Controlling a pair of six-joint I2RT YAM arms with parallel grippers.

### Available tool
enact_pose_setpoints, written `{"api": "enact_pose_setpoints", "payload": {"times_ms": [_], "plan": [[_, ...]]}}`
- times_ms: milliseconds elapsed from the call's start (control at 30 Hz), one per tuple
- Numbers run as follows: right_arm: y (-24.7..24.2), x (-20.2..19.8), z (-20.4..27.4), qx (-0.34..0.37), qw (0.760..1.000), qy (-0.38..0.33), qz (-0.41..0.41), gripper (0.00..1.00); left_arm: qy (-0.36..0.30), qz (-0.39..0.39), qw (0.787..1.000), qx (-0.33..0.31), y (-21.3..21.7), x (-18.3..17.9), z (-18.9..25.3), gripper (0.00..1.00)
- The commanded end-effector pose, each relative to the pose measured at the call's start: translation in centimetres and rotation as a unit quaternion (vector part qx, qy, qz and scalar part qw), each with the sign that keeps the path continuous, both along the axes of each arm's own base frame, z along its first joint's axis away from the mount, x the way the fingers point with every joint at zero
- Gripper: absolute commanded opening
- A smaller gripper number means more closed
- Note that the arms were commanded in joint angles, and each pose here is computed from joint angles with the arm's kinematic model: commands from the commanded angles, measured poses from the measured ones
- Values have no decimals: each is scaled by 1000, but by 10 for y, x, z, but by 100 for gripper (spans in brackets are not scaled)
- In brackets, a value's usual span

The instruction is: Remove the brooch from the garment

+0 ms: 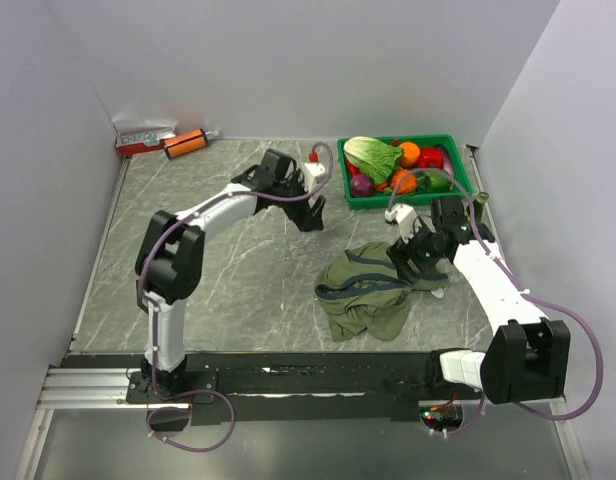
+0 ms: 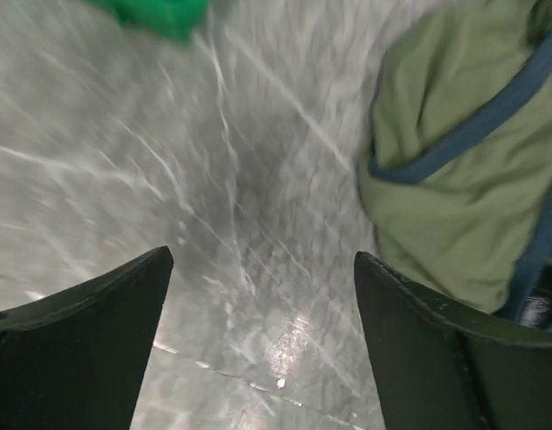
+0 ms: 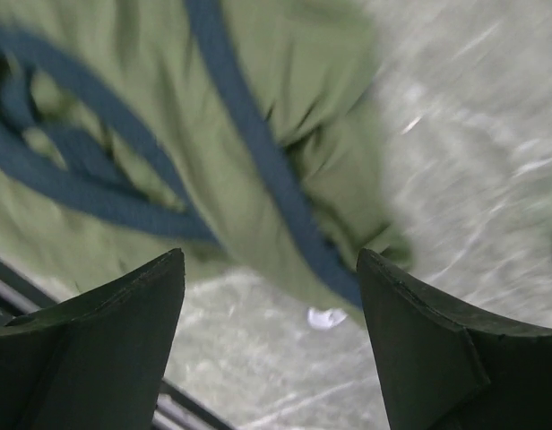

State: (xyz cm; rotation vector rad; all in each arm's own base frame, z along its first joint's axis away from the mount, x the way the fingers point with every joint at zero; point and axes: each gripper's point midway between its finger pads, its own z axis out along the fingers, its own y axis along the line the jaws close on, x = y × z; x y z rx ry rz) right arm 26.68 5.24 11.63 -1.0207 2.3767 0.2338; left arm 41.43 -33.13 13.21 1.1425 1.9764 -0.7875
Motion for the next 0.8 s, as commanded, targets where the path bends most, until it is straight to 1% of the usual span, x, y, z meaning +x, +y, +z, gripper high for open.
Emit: {"api": "enact_pose_setpoints", "payload": {"times_ms": [0, 33, 67, 100, 133, 167, 233, 333, 400, 467, 533, 667, 700, 733, 767], "plan": [[-18, -7, -10, -36, 999, -5, 33, 84, -18, -16, 999, -45, -16, 17, 1, 86], [-21, -9, -14, -41, 998, -2, 39, 84, -2, -13, 998, -55, -21, 18, 0, 84], [-27, -9, -17, -51, 998, 1, 34, 84, 34, 2, 997, -69, -26, 17, -1, 81], [-30, -7, -20, -57, 998, -1, 32, 84, 57, 6, 995, -79, -35, 18, -8, 80], [-33, -10, -26, -62, 997, 3, 34, 84, 69, 13, 994, -84, -40, 17, -10, 78], [-33, -10, -28, -65, 997, 5, 38, 84, 74, 12, 994, -84, -45, 13, -15, 78], [-37, -10, -36, -75, 996, 6, 40, 82, 85, -16, 993, -75, -60, -6, -28, 79], [-48, -9, -45, -88, 996, 17, 31, 80, 127, -30, 988, -81, -75, -23, -42, 79], [-53, -8, -52, -93, 995, 26, 25, 76, 145, -28, 986, -81, -82, -30, -52, 78], [-55, -6, -55, -94, 995, 28, 20, 75, 148, -33, 986, -75, -85, -34, -59, 77], [-58, -2, -57, -96, 995, 28, 13, 71, 157, -35, 984, -72, -86, -38, -67, 75], [-58, 5, -57, -94, 995, 24, 11, 67, 173, -36, 982, -70, -87, -41, -78, 69], [-58, 4, -61, -93, 995, 34, 11, 62, 177, -39, 981, -71, -86, -42, -80, 66], [-57, 8, -59, -91, 995, 33, 9, 60, 178, -44, 980, -74, -87, -43, -80, 63], [-57, 8, -60, -89, 995, 37, 6, 58, 181, -47, 979, -78, -88, -43, -80, 56]]}}
